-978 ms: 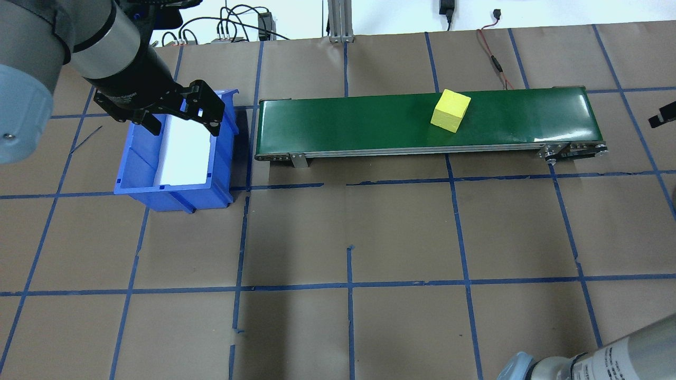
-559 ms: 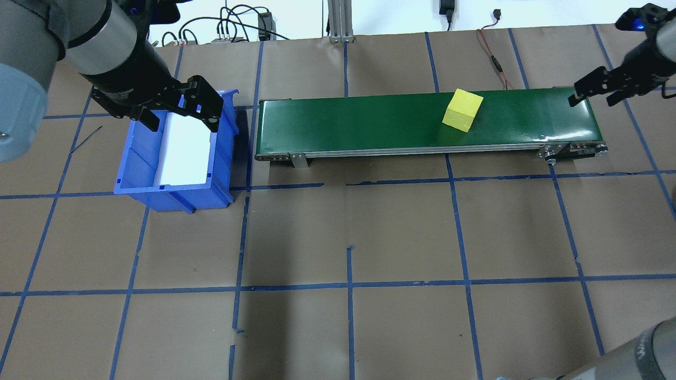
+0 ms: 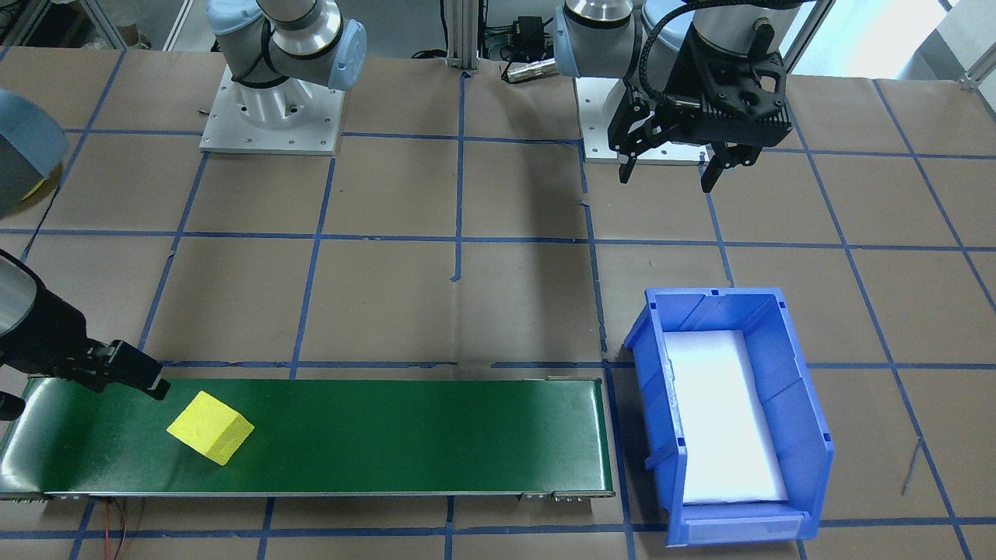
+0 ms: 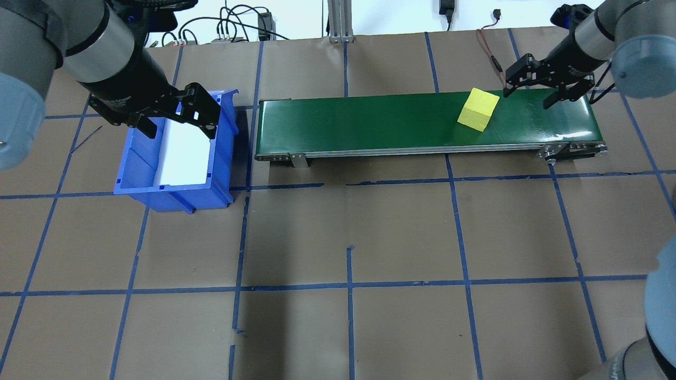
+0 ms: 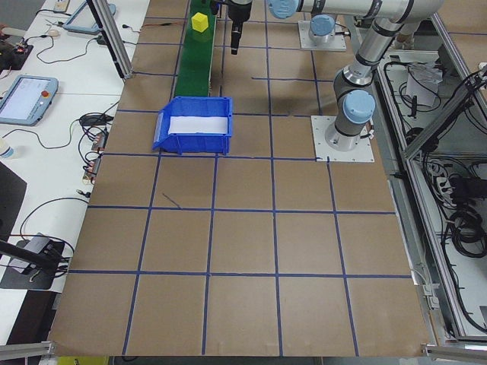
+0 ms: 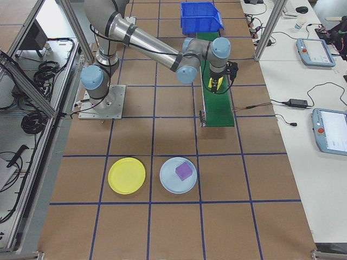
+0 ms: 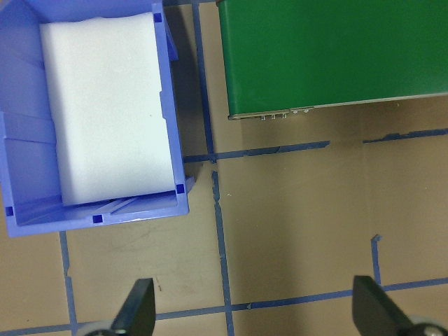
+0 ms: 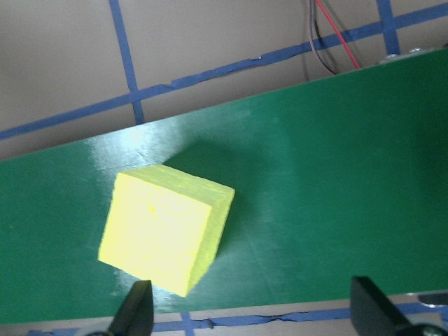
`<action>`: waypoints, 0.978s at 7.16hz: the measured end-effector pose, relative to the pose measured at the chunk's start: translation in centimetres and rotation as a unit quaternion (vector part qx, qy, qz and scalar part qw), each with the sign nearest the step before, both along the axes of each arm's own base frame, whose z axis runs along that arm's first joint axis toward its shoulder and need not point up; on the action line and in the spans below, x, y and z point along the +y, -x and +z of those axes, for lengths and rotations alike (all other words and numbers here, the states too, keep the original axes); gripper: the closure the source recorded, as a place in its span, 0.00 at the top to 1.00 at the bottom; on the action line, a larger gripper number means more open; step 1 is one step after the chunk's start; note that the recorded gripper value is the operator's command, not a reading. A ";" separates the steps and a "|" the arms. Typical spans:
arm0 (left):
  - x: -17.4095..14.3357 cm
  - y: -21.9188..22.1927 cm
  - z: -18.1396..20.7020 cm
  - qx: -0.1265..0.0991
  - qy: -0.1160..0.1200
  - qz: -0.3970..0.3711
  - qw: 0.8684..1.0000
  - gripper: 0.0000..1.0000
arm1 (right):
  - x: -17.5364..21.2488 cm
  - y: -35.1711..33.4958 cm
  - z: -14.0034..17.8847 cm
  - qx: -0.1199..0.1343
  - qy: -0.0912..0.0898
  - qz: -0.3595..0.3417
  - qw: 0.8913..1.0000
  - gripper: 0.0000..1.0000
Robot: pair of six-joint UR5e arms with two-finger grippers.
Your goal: Move block left to right into plate
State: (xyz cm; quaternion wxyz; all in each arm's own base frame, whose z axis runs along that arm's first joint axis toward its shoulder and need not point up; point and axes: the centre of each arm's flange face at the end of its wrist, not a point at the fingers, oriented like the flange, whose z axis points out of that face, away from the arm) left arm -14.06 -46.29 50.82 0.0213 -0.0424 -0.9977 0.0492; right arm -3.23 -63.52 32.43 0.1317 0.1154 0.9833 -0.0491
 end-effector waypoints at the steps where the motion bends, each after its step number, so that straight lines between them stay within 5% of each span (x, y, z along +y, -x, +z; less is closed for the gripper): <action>1: 0.0 0.2 0.4 0.002 0.005 -0.002 1.000 1.00 | -0.5 -0.9 -0.3 -0.023 -0.003 -0.043 0.999 1.00; 4: 0.1 0.9 1.2 0.030 0.014 -0.007 0.999 1.00 | -2.2 -1.1 -4.2 -0.058 -0.023 -0.100 0.993 0.99; 5: 0.1 1.0 1.1 0.033 0.013 -0.008 0.999 1.00 | -2.9 -0.9 -6.2 -0.059 -0.023 -0.102 0.993 0.90; 6: 0.1 1.0 1.0 0.034 0.013 -0.008 0.999 1.00 | -3.3 -0.8 -7.6 -0.059 -0.024 -0.102 0.993 0.57; 7: 0.1 1.0 1.1 0.034 0.014 -0.008 0.999 1.00 | -3.4 -0.7 -8.2 -0.057 -0.024 -0.101 0.993 0.37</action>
